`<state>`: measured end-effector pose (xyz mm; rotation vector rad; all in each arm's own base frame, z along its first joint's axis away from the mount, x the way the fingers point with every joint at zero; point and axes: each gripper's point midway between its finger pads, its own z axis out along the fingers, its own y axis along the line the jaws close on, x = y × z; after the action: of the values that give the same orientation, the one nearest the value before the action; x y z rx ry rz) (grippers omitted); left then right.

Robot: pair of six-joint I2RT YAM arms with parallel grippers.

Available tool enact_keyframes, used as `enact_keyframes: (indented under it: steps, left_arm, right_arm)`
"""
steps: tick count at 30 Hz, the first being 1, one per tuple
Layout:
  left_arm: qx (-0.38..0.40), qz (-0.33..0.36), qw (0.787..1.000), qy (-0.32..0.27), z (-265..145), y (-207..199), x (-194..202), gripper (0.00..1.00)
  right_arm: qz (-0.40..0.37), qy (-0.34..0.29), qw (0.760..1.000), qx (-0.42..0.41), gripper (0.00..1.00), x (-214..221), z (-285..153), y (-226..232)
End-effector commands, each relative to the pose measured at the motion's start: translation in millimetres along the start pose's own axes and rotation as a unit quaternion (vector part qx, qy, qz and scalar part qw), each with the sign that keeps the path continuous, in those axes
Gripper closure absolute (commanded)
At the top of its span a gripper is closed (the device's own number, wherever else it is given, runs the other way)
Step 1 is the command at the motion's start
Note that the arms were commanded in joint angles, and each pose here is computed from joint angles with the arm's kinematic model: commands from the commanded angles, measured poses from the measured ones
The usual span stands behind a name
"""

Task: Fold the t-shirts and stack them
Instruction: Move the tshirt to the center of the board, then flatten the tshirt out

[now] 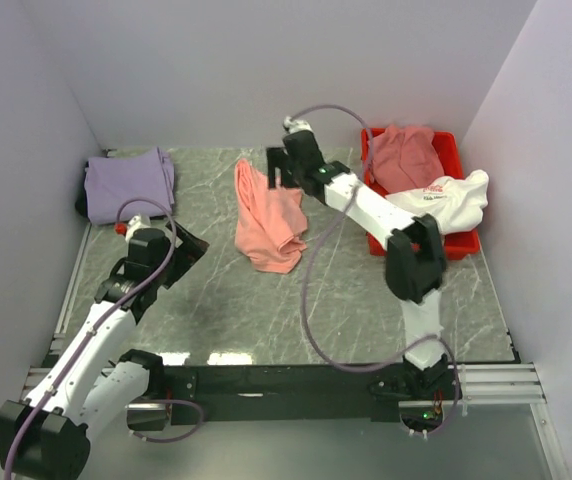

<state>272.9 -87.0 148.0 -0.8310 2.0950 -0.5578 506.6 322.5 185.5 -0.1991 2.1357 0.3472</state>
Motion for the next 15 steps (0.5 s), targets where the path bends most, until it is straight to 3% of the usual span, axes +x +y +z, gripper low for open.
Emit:
enact_keyframes:
  steps: [1, 6, 10, 15]
  left_arm:
    - [0.041, 0.013, 0.999, -0.004, -1.2, -14.6, -2.1, 0.01]
    - [0.048, 0.012, 0.999, 0.004, 0.7, -11.9, 4.9, 0.01]
    - [0.050, 0.003, 0.999, 0.015, 1.9, -10.7, 11.0, 0.01]
    - [0.049, -0.007, 0.999, 0.023, 6.2, -5.0, 18.5, 0.01]
  right_arm:
    - [0.017, -0.045, 0.998, -0.046, 0.16, -15.0, -74.6, 20.4]
    - [0.024, -0.005, 0.997, -0.071, 0.18, 42.0, -99.2, 15.2]
    - [0.035, 0.047, 0.995, -0.086, 0.27, 84.5, -96.3, 18.4]
    - [0.043, 0.078, 0.992, -0.085, 0.30, 107.3, -81.2, 22.5]
